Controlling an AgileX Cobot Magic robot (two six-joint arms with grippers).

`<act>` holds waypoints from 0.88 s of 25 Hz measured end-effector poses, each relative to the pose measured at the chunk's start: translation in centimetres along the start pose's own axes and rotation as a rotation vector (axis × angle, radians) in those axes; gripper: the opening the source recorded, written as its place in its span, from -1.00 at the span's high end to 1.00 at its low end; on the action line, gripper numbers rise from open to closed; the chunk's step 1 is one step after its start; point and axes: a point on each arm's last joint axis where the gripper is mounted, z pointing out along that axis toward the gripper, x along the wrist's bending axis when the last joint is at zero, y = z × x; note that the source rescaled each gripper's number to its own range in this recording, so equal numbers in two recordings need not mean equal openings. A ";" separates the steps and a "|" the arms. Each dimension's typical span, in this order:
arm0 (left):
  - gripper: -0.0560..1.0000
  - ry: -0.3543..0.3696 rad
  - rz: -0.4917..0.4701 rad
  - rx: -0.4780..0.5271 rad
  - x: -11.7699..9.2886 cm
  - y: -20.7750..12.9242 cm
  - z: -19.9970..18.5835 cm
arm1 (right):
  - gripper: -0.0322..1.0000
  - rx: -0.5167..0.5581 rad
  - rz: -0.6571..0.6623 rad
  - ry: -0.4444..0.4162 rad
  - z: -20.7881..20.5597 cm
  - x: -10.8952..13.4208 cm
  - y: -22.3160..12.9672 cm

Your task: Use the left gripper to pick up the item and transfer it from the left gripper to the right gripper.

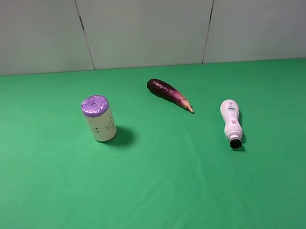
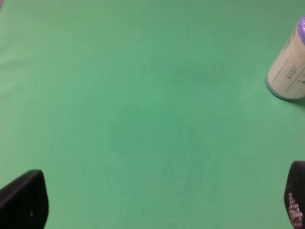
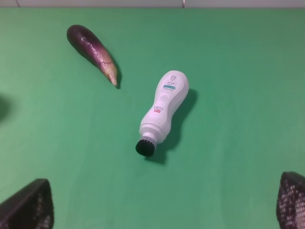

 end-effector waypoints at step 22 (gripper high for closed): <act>-1.00 -0.002 -0.001 -0.022 0.0 -0.2 -0.3 | -1.00 -0.016 0.110 -0.227 0.2 0.1 0.1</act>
